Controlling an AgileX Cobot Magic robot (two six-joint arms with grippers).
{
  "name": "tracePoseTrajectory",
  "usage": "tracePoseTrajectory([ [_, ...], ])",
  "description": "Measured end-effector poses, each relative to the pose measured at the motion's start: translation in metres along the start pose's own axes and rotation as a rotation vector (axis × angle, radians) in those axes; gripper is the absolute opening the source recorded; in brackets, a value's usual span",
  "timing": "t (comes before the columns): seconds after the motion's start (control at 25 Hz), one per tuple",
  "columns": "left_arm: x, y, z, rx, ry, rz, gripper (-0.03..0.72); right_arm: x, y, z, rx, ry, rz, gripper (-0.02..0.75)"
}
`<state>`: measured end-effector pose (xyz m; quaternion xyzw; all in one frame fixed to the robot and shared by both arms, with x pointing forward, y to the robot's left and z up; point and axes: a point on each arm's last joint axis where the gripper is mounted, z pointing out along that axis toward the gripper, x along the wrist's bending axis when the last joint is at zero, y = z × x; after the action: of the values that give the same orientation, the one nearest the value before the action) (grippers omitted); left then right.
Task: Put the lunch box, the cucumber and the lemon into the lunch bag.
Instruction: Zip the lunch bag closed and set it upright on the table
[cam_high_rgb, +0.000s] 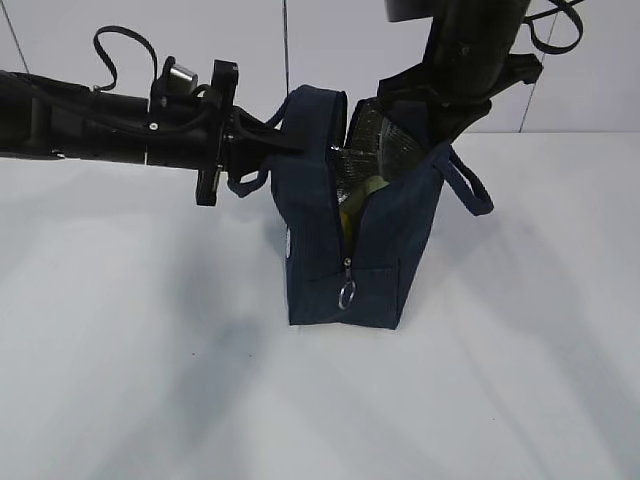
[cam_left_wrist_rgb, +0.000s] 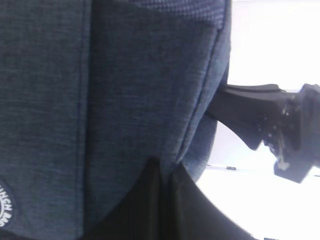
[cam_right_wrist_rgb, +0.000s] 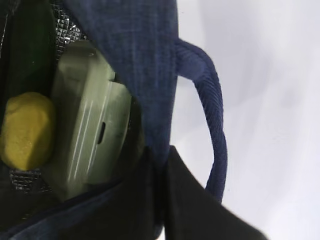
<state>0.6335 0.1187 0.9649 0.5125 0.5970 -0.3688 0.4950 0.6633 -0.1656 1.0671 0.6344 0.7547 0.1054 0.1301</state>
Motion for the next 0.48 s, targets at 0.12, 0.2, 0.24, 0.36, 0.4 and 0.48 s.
tracePoseTrajectory([
  [0.12, 0.0064, -0.0007, 0.0024, 0.019, -0.005, -0.016, -0.008, -0.0003, 0.0002, 0.0002, -0.002, -0.004, -0.001, 0.018],
  [0.2, 0.0085, -0.0014, 0.0034, 0.031, -0.012, -0.023, -0.007, -0.0003, 0.0002, 0.0002, -0.002, -0.004, -0.001, 0.018],
  [0.24, 0.0090, -0.0018, 0.0036, 0.036, -0.016, -0.025, -0.005, -0.0003, 0.0002, 0.0002, -0.002, -0.004, -0.001, 0.018],
  [0.36, 0.0072, -0.0028, 0.0035, 0.050, -0.031, -0.025, 0.023, -0.0004, 0.0001, -0.0002, -0.003, -0.004, -0.001, 0.018],
  [0.4, 0.0070, -0.0031, 0.0035, 0.053, -0.033, -0.025, 0.048, -0.0004, 0.0002, -0.0002, -0.004, -0.004, -0.002, 0.018],
  [0.48, 0.0057, -0.0031, 0.0035, 0.058, -0.042, -0.024, 0.127, -0.0002, 0.0003, -0.0003, -0.005, -0.002, -0.003, 0.024],
])
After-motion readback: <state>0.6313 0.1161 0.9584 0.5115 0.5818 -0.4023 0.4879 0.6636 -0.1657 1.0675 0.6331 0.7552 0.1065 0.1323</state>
